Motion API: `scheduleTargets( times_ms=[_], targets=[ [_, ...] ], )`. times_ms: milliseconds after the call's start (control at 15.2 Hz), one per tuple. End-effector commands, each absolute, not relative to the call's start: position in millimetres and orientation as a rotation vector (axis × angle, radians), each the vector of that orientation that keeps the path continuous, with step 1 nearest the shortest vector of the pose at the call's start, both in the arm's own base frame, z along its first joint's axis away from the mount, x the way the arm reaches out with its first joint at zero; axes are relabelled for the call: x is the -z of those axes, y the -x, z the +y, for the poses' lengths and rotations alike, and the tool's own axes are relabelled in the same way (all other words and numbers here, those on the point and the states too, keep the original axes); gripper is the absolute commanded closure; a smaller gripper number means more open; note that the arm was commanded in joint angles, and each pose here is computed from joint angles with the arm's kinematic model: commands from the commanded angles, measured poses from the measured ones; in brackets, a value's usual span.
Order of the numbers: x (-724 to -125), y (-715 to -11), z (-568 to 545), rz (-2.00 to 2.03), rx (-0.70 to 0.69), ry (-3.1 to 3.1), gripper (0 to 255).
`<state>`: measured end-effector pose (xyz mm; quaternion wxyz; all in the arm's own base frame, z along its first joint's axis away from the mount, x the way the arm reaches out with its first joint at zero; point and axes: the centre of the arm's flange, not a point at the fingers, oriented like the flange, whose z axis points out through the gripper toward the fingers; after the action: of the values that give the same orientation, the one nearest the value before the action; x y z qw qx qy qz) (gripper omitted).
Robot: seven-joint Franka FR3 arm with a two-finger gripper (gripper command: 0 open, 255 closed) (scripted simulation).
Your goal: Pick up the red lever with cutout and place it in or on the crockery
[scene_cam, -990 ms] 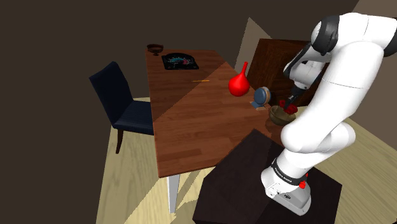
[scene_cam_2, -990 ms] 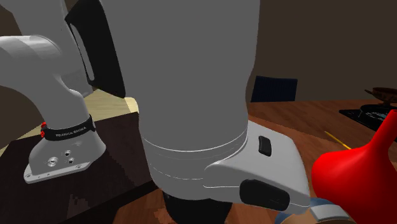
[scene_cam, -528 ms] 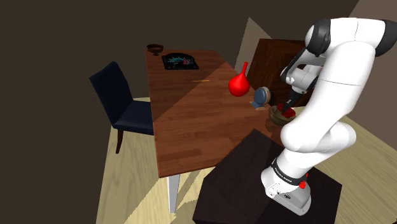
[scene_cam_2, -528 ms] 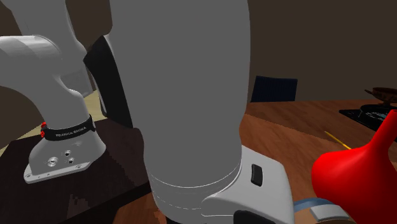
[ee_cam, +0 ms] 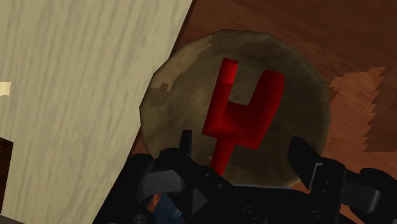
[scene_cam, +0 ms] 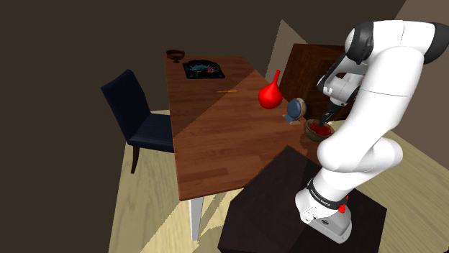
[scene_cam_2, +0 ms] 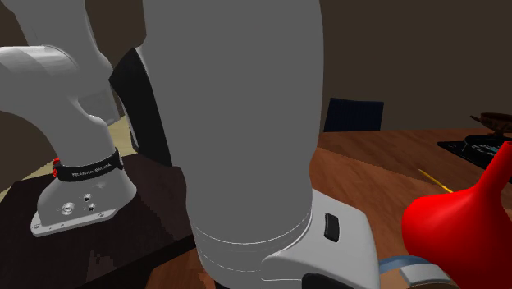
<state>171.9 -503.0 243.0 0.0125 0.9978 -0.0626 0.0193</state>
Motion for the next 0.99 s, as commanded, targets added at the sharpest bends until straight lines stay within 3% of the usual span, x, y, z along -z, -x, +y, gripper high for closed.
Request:
scheduleTargets(
  times_ms=[0,198,462,924],
  targets=[
    [-243.0,-171.9,-503.0,-0.195,-0.060,-3.110,0],
    [-243.0,-171.9,-503.0,-0.195,-0.060,-3.110,0],
    [-292.9,-170.1,-501.6,-0.195,-0.060,-3.110,0],
    [-292.9,-170.1,-501.6,-0.195,-0.060,-3.110,0]
  ],
)
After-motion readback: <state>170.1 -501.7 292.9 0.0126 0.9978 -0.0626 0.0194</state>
